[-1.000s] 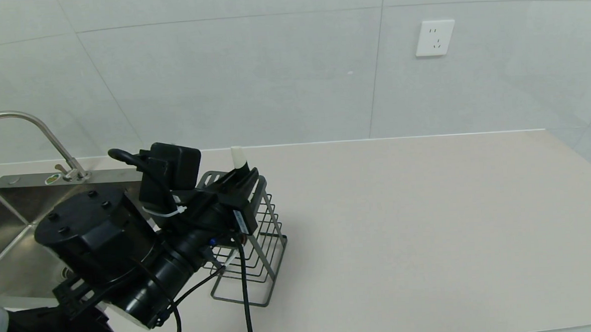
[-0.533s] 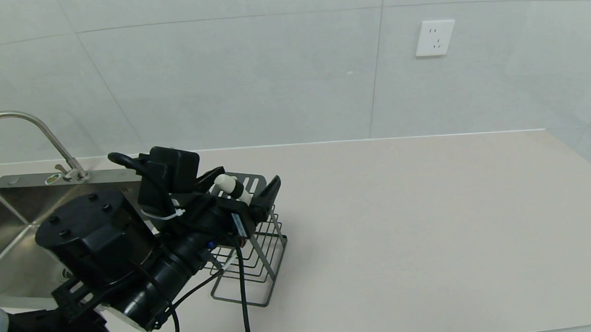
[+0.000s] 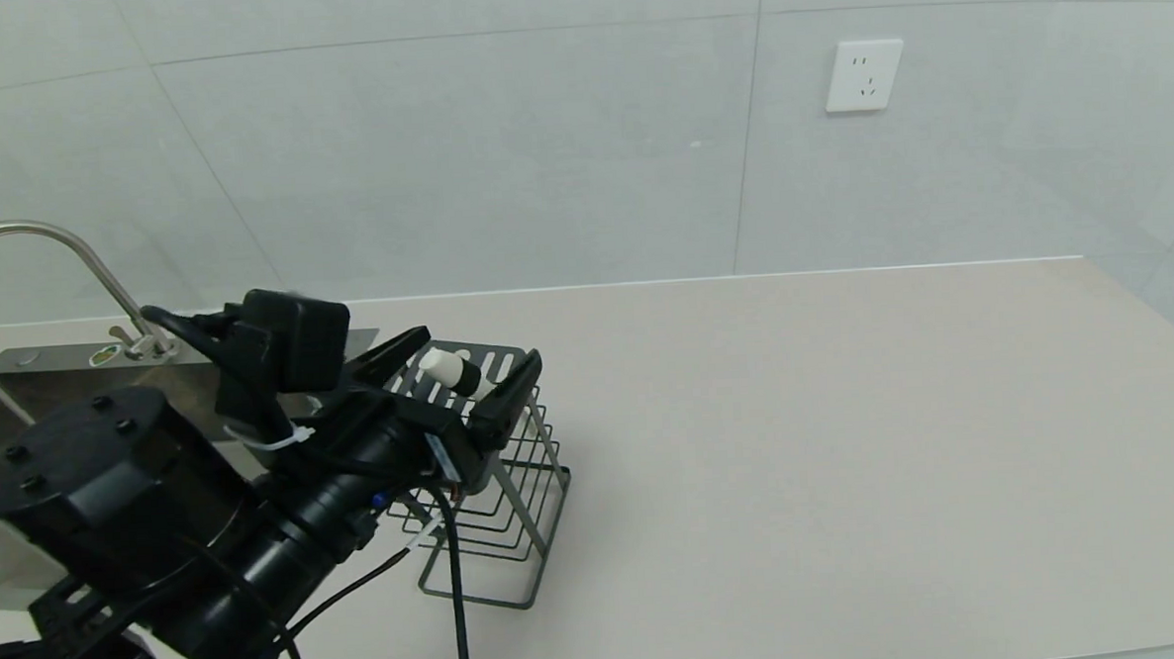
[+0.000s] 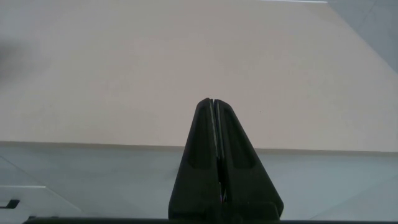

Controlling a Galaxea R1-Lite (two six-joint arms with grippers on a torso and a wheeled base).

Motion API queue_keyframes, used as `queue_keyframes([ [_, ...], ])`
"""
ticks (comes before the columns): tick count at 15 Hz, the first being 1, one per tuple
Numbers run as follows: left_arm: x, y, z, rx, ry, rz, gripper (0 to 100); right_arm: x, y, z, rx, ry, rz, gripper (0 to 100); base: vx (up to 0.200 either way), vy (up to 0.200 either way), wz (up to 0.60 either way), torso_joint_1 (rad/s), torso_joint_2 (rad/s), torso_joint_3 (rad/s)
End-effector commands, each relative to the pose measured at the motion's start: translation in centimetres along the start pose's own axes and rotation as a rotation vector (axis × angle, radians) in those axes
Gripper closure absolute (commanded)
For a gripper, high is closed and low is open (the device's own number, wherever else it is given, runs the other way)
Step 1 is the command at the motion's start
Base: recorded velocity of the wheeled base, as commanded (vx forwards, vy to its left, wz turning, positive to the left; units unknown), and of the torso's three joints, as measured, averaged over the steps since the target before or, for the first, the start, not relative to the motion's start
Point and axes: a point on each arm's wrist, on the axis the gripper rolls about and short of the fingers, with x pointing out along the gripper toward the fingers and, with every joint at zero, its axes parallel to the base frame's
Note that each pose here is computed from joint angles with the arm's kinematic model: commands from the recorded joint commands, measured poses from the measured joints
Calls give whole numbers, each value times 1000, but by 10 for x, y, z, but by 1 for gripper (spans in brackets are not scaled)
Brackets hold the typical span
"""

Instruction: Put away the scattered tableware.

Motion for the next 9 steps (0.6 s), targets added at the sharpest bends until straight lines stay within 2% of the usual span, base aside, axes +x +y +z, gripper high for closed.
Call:
queue_keyframes([
  [1, -18, 5, 12, 2, -41, -12, 0, 0, 0, 0, -1, 1, 0, 100, 0, 0, 0, 0, 0, 0],
  [3, -28, 6, 24, -3, -90, -13, 0, 0, 0, 0, -1, 1, 0, 100, 0, 0, 0, 0, 0, 0],
  [5, -44, 8, 43, -8, -168, -28, 0, 0, 0, 0, 1, 1, 0, 100, 0, 0, 0, 0, 0, 0],
  [7, -59, 10, 48, 16, -195, -37, 0, 0, 0, 0, 1, 1, -1, 100, 0, 0, 0, 0, 0, 0],
  [9, -69, 11, 48, 18, -201, -46, 0, 0, 0, 0, -1, 1, -1, 100, 0, 0, 0, 0, 0, 0],
])
